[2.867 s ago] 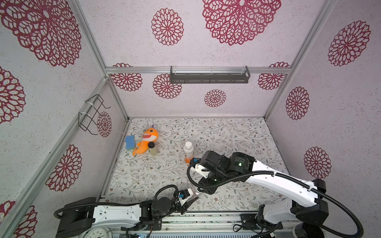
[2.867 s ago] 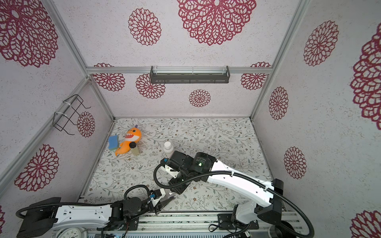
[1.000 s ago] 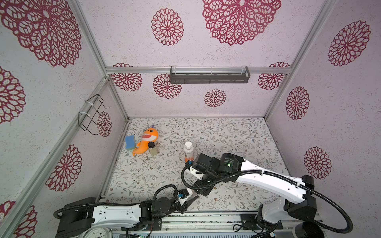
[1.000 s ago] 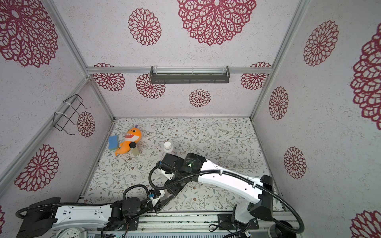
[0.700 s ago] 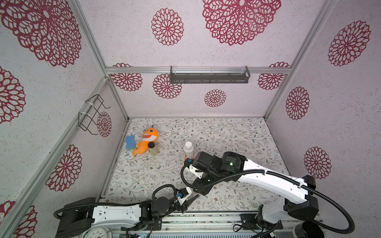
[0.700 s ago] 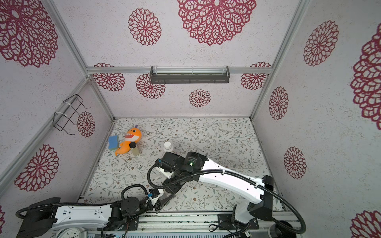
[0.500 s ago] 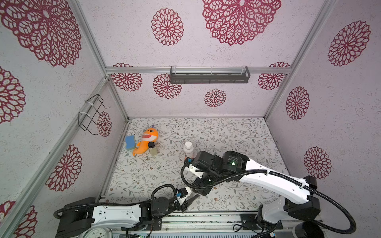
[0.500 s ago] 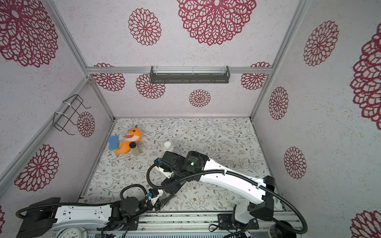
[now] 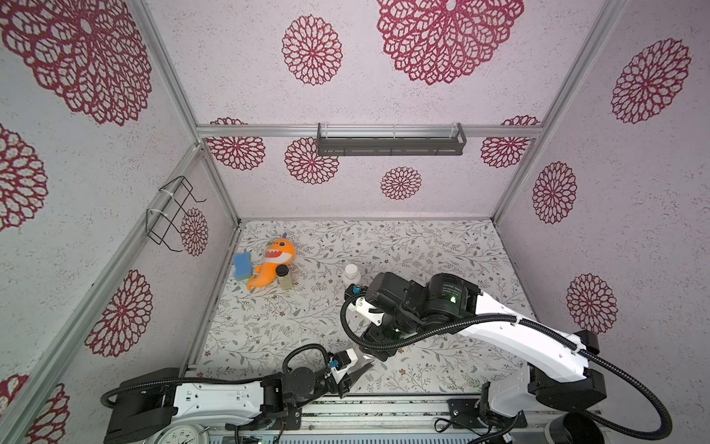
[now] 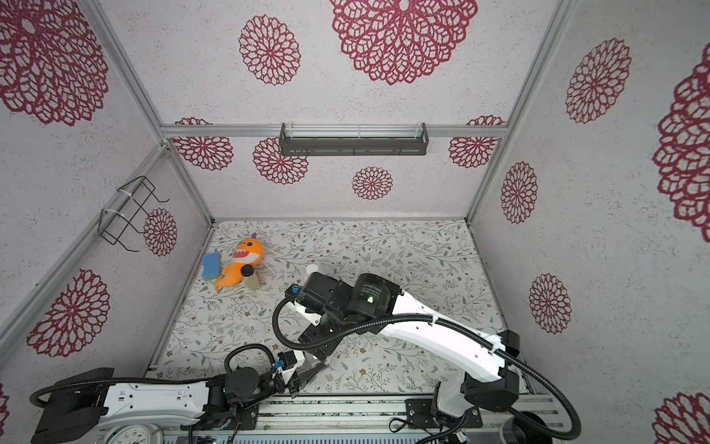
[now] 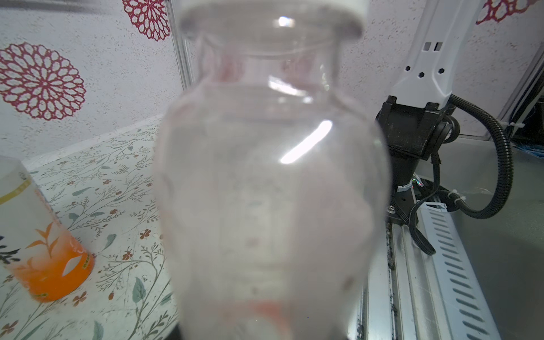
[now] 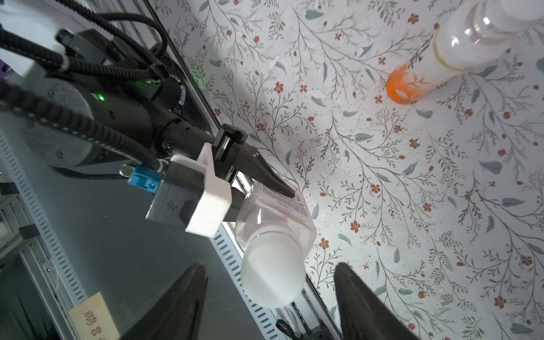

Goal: Screw on the bottle caps
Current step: Close the bottle cap on the plastic bottle.

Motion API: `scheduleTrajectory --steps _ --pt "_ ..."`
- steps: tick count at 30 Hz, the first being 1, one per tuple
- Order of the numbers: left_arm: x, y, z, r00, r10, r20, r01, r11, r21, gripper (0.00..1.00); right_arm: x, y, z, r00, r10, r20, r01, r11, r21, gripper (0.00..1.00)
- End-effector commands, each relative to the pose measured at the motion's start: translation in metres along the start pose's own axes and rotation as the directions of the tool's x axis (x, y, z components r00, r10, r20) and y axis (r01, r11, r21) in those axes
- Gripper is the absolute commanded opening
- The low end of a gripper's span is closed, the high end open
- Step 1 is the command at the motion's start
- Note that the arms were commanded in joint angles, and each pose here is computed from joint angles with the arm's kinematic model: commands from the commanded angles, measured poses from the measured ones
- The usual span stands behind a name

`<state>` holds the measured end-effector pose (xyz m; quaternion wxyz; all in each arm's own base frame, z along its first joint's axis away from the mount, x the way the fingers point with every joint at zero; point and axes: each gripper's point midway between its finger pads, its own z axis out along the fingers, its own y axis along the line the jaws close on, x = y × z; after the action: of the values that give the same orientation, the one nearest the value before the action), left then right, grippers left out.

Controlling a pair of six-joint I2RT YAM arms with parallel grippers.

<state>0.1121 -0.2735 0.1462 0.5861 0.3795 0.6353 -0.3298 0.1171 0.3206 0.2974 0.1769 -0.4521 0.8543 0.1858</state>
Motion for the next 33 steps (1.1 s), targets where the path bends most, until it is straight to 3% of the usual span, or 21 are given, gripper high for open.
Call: scheduleTrajectory --steps 1,33 --pt "-0.02 0.001 -0.001 0.997 -0.025 0.076 0.025 1.0 0.001 0.38 0.004 -0.011 -0.024 0.999 -0.022 0.03 0.021 0.999 0.043 0.72" --pt "-0.023 0.005 -0.01 0.994 -0.043 0.099 0.044 0.999 -0.006 0.38 0.011 -0.022 -0.004 0.999 0.006 -0.032 -0.003 0.996 0.091 0.68"
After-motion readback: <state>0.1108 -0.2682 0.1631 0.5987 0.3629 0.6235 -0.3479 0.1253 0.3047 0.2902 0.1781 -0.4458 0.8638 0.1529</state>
